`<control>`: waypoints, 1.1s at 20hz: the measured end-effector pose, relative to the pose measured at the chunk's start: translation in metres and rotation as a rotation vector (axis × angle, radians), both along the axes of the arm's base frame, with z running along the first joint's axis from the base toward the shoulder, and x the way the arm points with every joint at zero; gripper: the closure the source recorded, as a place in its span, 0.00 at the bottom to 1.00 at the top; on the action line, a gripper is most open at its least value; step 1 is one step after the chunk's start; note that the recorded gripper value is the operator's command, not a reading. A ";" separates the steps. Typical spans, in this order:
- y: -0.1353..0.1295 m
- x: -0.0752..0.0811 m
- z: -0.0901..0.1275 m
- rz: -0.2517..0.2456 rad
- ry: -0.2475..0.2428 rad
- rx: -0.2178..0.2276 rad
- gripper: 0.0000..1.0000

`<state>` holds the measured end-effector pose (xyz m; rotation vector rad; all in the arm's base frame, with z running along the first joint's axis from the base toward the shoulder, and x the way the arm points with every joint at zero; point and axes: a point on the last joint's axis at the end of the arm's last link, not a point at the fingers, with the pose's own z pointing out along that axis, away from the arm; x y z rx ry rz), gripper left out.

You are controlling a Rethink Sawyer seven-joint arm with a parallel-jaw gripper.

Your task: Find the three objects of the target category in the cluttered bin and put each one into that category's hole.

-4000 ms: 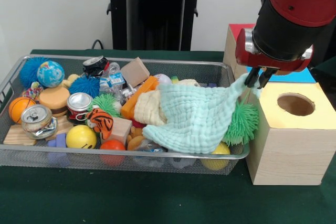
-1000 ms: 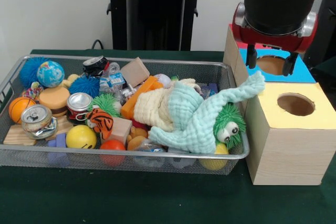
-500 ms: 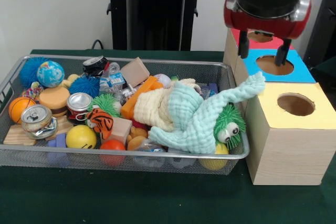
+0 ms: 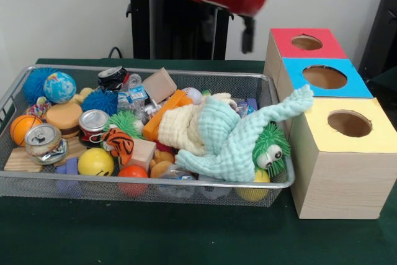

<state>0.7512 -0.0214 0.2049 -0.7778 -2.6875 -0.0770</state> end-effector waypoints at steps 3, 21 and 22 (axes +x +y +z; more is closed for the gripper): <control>-0.043 -0.014 -0.004 -0.046 -0.023 -0.040 0.00; -0.135 -0.117 -0.057 -0.112 -0.042 -0.186 0.00; -0.134 -0.123 -0.057 -0.110 -0.039 -0.187 0.00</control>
